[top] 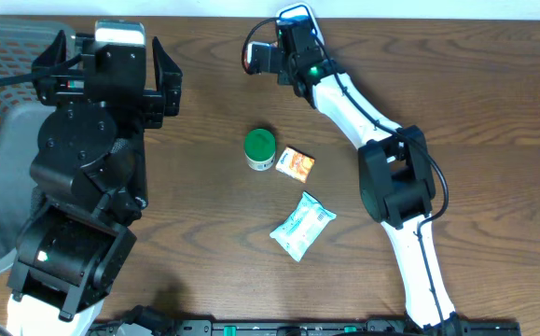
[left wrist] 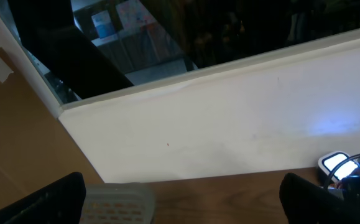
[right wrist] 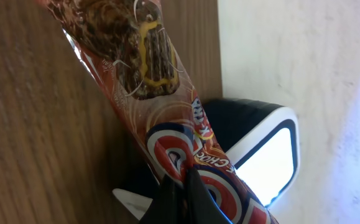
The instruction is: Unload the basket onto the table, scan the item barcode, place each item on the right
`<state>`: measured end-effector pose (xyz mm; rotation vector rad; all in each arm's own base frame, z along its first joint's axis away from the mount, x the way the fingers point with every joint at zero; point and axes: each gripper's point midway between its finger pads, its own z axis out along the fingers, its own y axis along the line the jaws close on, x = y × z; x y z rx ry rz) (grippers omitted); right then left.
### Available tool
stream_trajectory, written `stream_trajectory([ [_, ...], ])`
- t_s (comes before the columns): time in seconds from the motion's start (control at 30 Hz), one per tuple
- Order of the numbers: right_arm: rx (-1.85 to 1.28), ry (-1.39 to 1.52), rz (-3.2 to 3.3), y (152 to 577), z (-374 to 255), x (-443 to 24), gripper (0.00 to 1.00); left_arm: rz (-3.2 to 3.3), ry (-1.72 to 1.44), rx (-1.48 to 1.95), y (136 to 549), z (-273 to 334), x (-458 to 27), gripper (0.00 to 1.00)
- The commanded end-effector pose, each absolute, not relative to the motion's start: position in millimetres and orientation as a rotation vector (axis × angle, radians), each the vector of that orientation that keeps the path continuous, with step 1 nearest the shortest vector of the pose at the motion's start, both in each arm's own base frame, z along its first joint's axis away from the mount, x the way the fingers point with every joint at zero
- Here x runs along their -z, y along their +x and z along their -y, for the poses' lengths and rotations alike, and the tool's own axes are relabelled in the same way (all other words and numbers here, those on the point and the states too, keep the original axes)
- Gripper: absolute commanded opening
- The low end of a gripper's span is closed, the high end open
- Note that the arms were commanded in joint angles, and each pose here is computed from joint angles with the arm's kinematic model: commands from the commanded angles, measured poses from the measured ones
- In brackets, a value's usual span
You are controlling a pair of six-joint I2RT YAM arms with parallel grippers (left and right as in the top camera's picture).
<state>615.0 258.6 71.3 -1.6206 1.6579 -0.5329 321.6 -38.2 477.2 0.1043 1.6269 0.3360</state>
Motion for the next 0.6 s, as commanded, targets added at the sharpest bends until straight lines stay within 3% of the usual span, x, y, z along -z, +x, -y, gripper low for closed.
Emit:
stream_trajectory([
  [0.0,0.582,-1.545,-1.704,625,-240,-92,0.01,-1.608,0.093,-0.344,318,34,-486,1.00],
  [0.33,0.494,-1.492,-1.841,591,-228,-140,0.01,-1.608,0.093,-0.344,318,34,-486,1.00],
  [0.57,0.291,-1.196,-2.019,571,-210,-186,0.01,-1.608,0.094,-0.344,318,34,-486,1.00],
])
